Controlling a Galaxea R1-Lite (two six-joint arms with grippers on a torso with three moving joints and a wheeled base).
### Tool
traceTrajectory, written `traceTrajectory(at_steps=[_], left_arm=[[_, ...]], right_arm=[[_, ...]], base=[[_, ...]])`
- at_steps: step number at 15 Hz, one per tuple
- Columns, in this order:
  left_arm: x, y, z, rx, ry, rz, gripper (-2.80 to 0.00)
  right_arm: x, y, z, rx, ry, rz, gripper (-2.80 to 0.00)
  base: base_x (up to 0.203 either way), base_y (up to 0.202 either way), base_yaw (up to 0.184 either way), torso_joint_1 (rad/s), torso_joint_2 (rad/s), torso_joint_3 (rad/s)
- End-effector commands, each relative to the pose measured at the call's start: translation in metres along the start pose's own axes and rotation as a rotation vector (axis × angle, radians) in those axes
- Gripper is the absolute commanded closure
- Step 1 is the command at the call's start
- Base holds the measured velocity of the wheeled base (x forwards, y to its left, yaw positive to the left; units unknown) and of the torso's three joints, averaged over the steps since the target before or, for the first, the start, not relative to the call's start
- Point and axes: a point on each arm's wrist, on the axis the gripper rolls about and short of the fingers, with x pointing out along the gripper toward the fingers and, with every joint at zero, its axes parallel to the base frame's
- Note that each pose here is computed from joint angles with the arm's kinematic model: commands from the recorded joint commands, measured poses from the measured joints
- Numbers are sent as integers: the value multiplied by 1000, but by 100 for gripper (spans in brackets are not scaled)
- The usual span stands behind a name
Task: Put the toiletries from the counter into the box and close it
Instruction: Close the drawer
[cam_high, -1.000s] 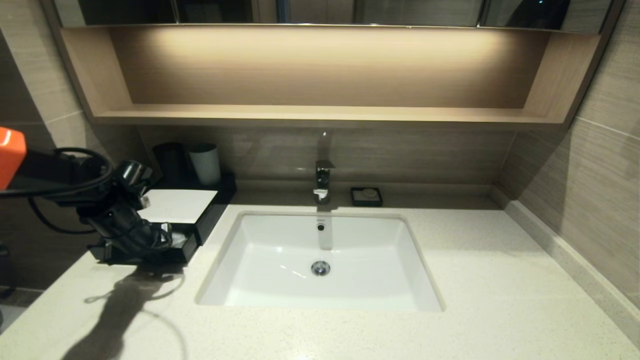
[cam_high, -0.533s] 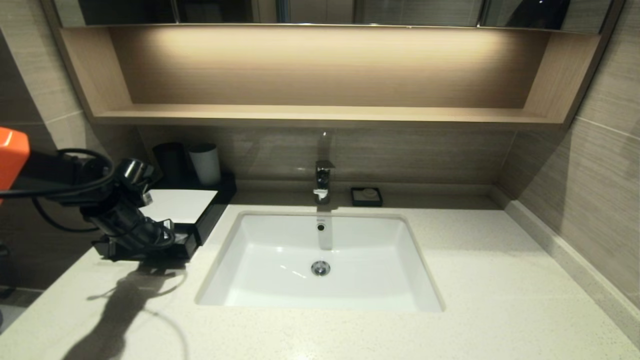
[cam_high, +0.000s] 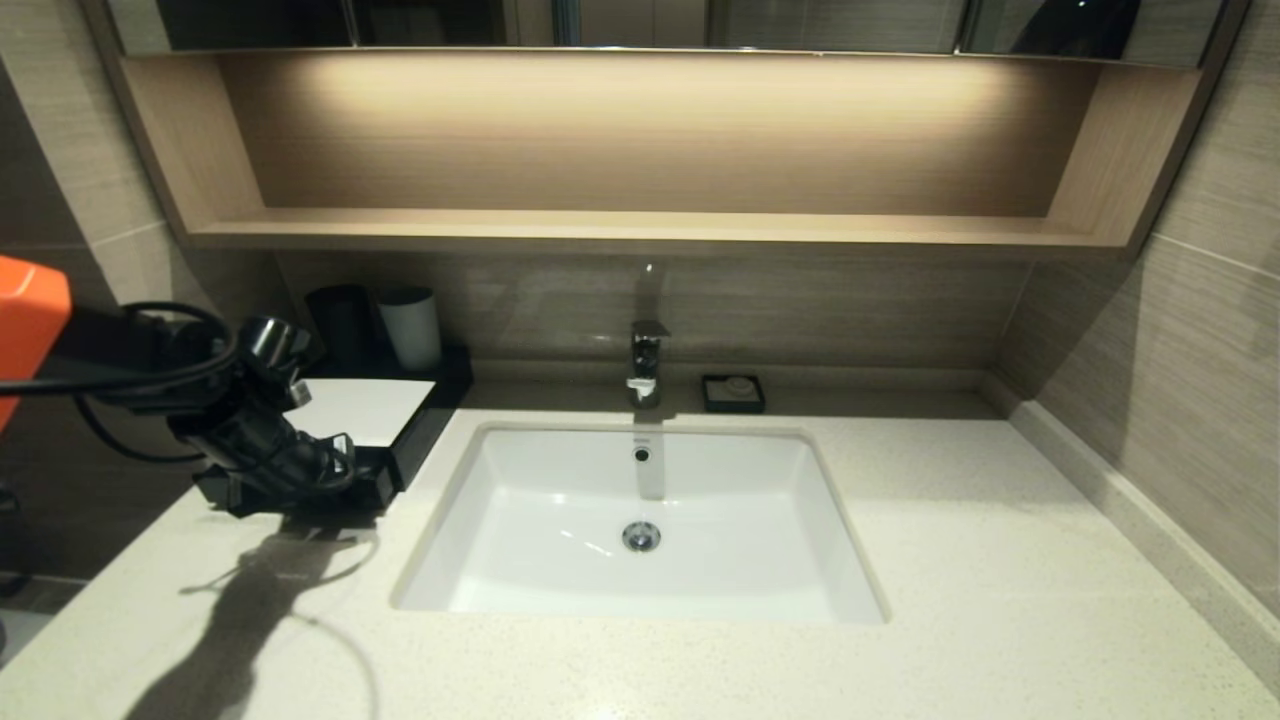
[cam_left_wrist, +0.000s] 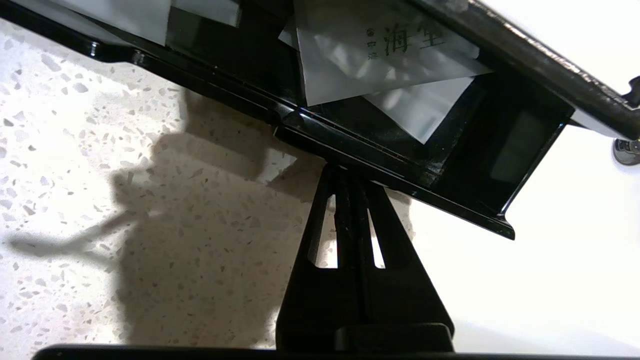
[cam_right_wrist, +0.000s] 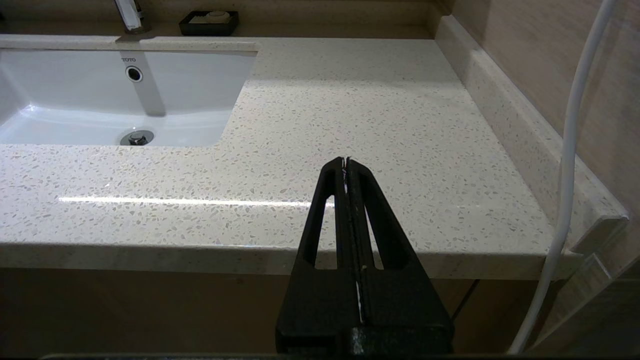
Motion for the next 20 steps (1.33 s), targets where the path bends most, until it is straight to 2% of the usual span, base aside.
traceTrajectory(at_steps=[1, 7, 11, 20], left_arm=[[4, 0, 1, -1, -1, -3, 0], [3, -7, 0, 13, -7, -22, 0], [-1, -9, 4, 11, -54, -38, 0], [1, -10, 8, 10, -82, -48, 0]], right_arm=[[0, 0, 0, 0, 2, 1, 0], [0, 0, 0, 0, 2, 0, 0], [0, 0, 0, 0, 1, 1, 0], [0, 0, 0, 0, 0, 0, 0]], base=[[0, 0, 0, 0, 0, 0], [0, 0, 0, 0, 0, 0], [0, 0, 0, 0, 0, 0], [0, 0, 0, 0, 0, 0]])
